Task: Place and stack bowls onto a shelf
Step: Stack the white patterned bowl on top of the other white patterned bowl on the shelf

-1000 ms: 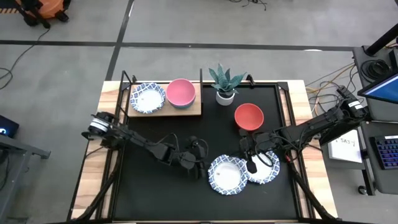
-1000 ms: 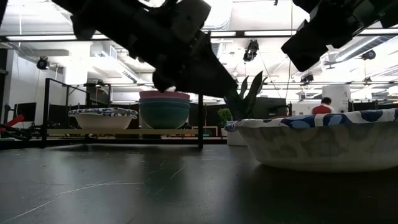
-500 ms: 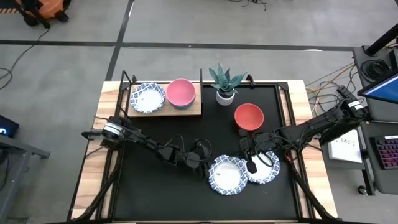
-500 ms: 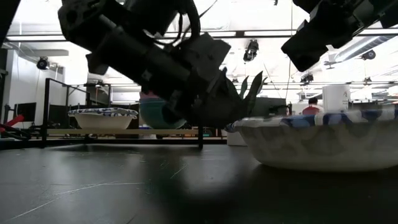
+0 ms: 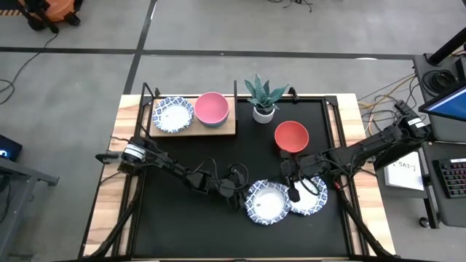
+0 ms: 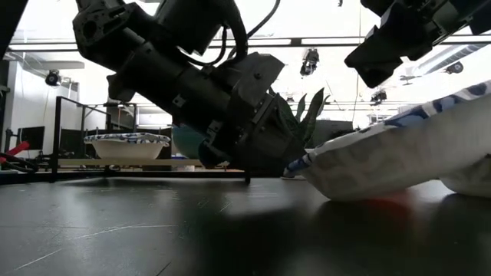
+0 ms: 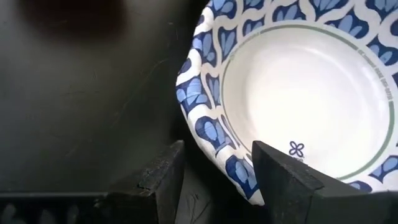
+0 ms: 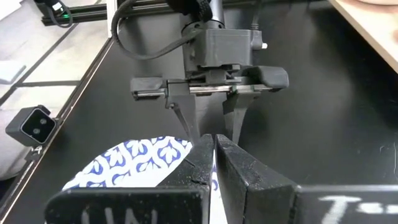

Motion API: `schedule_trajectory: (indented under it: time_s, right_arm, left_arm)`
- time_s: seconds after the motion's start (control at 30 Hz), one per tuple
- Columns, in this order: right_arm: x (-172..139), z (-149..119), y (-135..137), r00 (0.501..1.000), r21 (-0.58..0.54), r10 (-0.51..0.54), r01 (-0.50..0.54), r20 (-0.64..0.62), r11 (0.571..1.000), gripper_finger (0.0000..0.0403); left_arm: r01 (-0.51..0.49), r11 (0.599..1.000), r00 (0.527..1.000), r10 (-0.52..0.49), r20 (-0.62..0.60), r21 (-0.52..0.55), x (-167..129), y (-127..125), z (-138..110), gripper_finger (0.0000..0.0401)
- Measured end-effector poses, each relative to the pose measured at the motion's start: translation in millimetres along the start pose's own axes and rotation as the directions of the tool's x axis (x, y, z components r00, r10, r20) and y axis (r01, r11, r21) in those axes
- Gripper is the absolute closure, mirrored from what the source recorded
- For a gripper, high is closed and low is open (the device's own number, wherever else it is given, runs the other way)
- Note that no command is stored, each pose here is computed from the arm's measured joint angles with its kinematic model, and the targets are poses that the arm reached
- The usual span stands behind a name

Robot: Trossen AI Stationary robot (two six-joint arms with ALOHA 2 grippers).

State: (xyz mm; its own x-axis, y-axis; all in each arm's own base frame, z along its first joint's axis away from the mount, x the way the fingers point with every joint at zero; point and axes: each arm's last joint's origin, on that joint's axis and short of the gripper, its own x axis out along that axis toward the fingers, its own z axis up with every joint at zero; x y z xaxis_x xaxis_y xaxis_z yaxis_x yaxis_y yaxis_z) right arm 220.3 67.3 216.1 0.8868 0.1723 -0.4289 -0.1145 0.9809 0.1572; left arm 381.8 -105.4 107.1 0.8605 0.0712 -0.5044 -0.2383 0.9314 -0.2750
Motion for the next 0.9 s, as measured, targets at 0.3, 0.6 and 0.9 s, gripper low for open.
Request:
schedule_trajectory:
  time_s: [0.3, 0.6, 0.9]
  right_arm:
    - [0.0, 0.5, 0.1, 1.0, 0.003, 0.0, 0.0, 0.005, 1.0, 0.0394]
    - [0.0, 0.5, 0.1, 1.0, 0.003, 0.0, 0.0, 0.007, 1.0, 0.0394]
    - [0.0, 0.5, 0.1, 1.0, 0.004, 0.0, 0.0, 0.007, 1.0, 0.0394]
  left_arm:
    - [-0.001, 0.996, 1.0, 0.002, 0.008, -0.091, 0.7, 1.9, 1.7, 0.0239]
    - [-0.001, 0.994, 1.0, 0.002, 0.007, -0.111, 0.7, 1.9, 1.7, 0.0196]
    - [-0.002, 0.995, 1.0, 0.003, 0.007, -0.097, 0.7, 1.9, 1.6, 0.0275]
